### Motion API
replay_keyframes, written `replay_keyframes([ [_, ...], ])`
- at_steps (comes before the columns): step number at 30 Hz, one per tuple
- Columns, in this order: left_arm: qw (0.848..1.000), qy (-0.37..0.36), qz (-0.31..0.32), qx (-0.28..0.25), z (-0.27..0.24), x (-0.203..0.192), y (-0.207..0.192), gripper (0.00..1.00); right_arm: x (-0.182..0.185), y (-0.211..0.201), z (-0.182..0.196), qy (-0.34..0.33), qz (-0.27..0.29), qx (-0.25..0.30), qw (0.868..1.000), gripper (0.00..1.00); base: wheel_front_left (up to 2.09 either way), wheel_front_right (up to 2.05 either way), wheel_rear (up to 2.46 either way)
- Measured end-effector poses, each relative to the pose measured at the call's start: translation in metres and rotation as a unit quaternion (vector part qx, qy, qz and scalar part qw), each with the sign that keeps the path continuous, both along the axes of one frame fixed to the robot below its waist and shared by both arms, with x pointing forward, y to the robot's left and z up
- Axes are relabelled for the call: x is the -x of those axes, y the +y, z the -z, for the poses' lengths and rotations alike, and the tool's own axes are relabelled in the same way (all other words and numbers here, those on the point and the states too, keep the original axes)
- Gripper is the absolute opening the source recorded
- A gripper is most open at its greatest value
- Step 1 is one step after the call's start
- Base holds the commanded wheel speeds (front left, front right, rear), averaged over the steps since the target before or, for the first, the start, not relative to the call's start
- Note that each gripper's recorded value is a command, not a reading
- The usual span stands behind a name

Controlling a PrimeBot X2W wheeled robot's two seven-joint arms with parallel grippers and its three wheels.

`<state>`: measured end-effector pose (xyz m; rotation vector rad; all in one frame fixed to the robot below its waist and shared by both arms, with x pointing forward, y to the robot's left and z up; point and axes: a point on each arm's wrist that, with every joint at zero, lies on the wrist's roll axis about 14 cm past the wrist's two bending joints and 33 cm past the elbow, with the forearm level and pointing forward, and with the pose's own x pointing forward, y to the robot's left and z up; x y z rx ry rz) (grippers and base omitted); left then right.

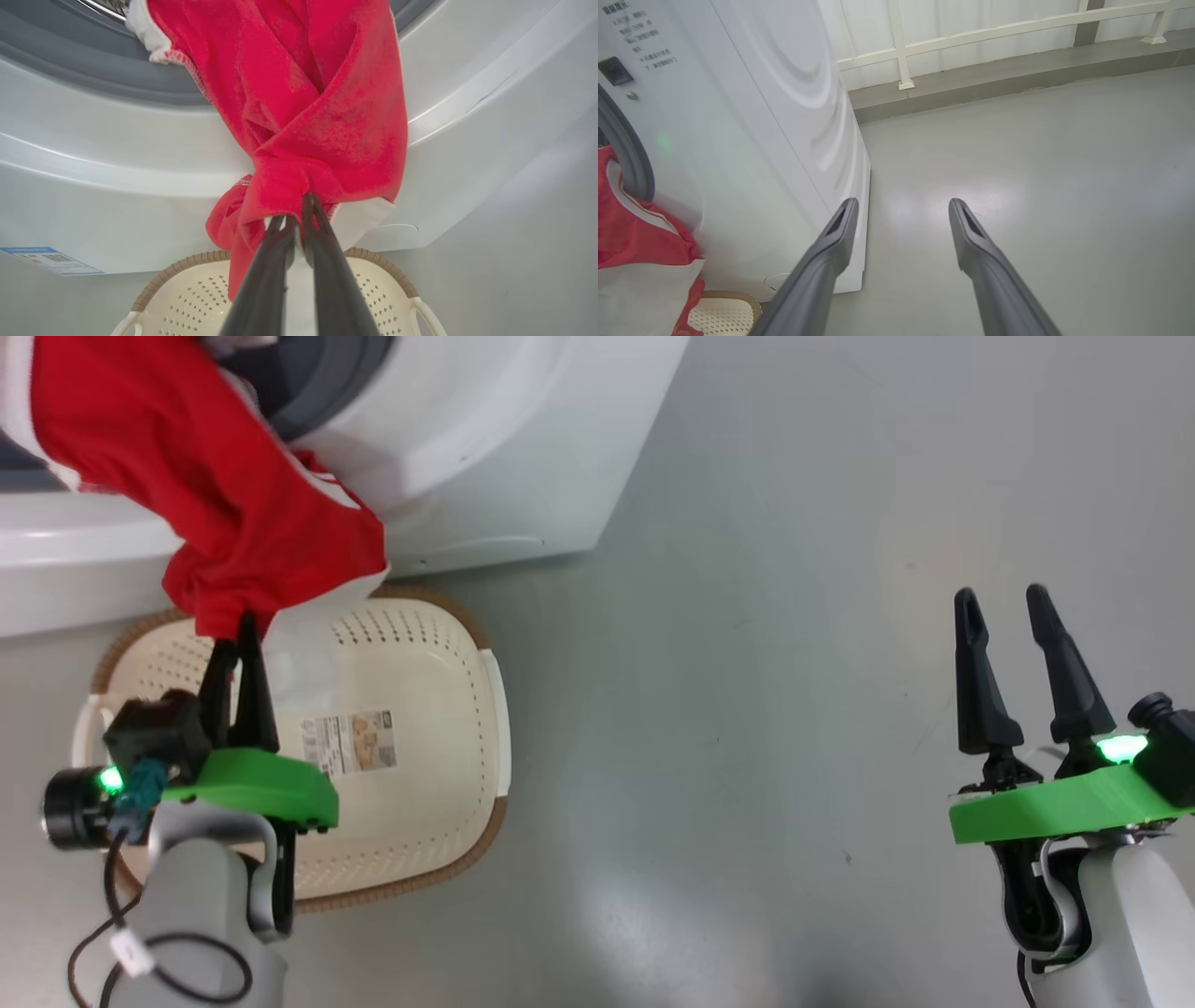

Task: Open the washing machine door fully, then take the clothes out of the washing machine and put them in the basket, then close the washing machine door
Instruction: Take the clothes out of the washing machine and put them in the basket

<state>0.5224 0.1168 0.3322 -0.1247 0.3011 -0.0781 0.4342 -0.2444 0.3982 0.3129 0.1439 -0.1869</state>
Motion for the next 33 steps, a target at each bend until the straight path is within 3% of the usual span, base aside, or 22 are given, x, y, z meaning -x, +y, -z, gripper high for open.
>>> replay_keyframes([
  [9,0.996,0.08,0.026,-0.003,0.059,-0.008,-0.017,0.16,-0.012,-0.002,0.02,0.016,0.0,0.004,1.0,1.0,0.0,0.0,0.0],
  [13,0.994,0.1,0.031,-0.003,0.075,-0.012,-0.022,0.32,-0.016,-0.002,0.027,0.022,-0.001,0.005,1.0,1.0,0.0,0.0,0.0],
  [14,0.994,0.103,0.031,-0.003,0.078,-0.014,-0.022,0.45,-0.016,-0.002,0.029,0.025,-0.001,0.005,1.0,1.0,0.0,0.0,0.0],
  [15,0.994,0.105,0.031,-0.002,0.08,-0.016,-0.023,0.79,-0.016,-0.002,0.031,0.027,-0.001,0.005,1.0,1.0,0.0,0.0,0.0],
  [16,0.994,0.106,0.031,-0.002,0.081,-0.018,-0.024,1.0,-0.016,-0.002,0.033,0.029,-0.001,0.005,1.0,1.0,0.0,0.0,0.0],
  [33,0.997,0.069,0.014,0.005,0.053,-0.03,-0.014,1.0,-0.023,0.002,0.018,0.008,-0.006,0.002,1.0,1.0,0.0,0.0,0.0],
])
